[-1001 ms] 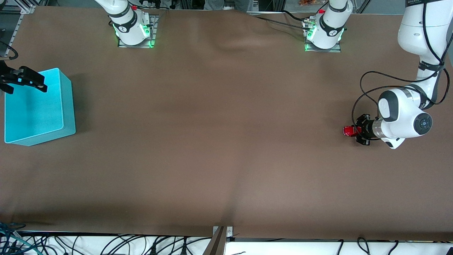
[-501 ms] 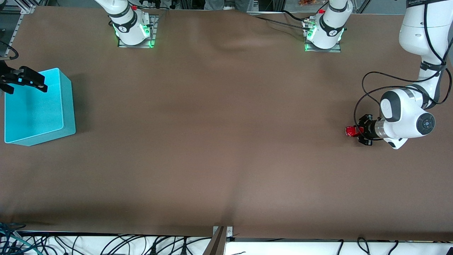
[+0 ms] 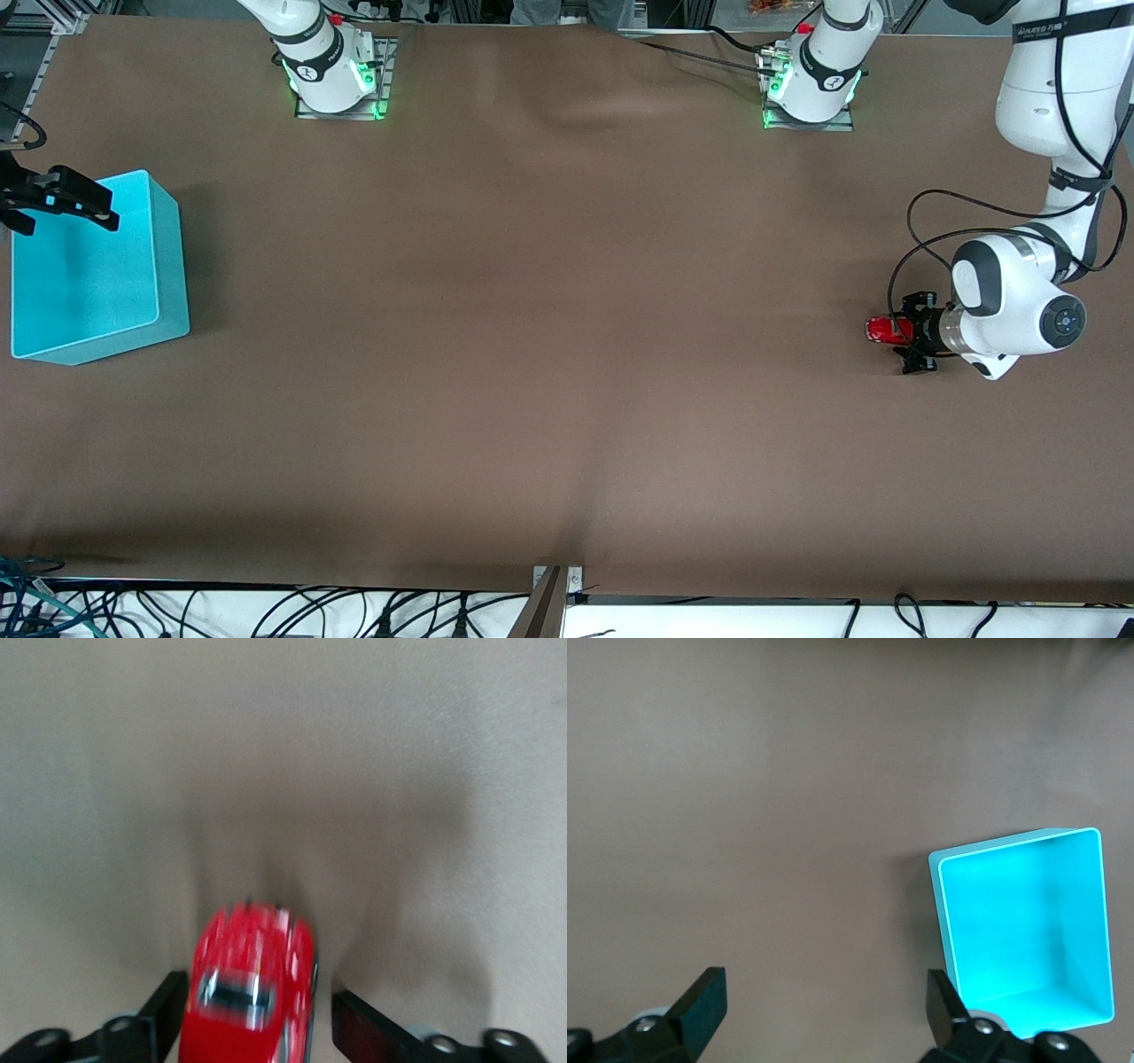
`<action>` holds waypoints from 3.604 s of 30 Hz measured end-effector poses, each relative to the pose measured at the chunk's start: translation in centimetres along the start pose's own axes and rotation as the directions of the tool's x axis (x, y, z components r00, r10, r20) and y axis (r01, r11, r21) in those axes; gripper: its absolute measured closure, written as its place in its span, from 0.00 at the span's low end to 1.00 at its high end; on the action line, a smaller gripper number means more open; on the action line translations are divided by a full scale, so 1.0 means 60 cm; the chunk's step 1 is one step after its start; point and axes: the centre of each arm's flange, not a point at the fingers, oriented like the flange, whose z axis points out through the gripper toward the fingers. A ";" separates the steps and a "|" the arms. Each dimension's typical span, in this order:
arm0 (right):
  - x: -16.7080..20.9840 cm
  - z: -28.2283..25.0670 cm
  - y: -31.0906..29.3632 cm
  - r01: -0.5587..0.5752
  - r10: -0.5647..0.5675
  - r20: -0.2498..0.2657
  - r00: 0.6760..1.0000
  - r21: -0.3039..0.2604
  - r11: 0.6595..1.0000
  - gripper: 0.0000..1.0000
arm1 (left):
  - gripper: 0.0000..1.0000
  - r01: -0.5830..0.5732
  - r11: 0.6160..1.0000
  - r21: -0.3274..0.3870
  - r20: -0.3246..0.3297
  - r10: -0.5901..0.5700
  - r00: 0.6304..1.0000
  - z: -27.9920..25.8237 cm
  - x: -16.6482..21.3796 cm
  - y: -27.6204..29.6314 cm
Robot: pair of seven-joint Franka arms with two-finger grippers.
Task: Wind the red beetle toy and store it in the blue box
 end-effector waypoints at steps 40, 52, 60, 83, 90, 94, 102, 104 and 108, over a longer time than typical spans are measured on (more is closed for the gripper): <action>0.000 0.000 -0.001 0.001 -0.001 -0.001 1.000 0.000 1.000 0.00 | 0.14 -0.305 0.952 0.017 0.058 0.304 0.951 -0.214 -0.046 0.015; 0.000 0.000 -0.001 0.001 -0.001 -0.001 1.000 0.000 1.000 0.00 | 0.00 -0.662 0.741 -0.113 -0.042 0.662 0.749 -0.380 -0.104 -0.005; 0.000 -0.001 -0.001 0.001 -0.001 -0.001 1.000 0.000 1.000 0.00 | 0.00 -0.808 0.577 -0.119 -0.083 0.805 0.587 -0.474 -0.134 -0.007; 0.000 -0.001 -0.001 0.001 -0.001 -0.001 1.000 0.000 1.000 0.00 | 0.00 -0.962 0.258 -0.089 -0.237 0.933 0.272 -0.605 -0.150 -0.012; 0.000 -0.001 -0.002 0.002 -0.002 -0.001 1.000 0.000 1.000 0.00 | 0.00 -0.971 0.225 -0.081 -0.236 0.942 0.238 -0.611 -0.154 -0.015; 0.000 -0.001 -0.002 0.003 -0.003 -0.001 1.000 0.000 1.000 0.00 | 0.00 -0.973 0.216 -0.080 -0.241 0.943 0.230 -0.619 -0.156 -0.019; 0.000 0.000 -0.003 0.003 -0.003 0.002 1.000 0.000 1.000 0.00 | 0.00 -0.978 0.194 -0.075 -0.240 0.948 0.207 -0.628 -0.164 -0.027; 0.000 0.000 -0.003 0.003 -0.003 0.003 1.000 0.000 1.000 0.00 | 0.00 -0.982 0.176 -0.070 -0.236 0.953 0.188 -0.627 -0.169 -0.027; 0.000 0.000 -0.001 0.001 -0.001 0.003 1.000 0.000 1.000 0.00 | 0.00 -0.987 0.151 -0.063 -0.225 0.961 0.161 -0.625 -0.175 -0.028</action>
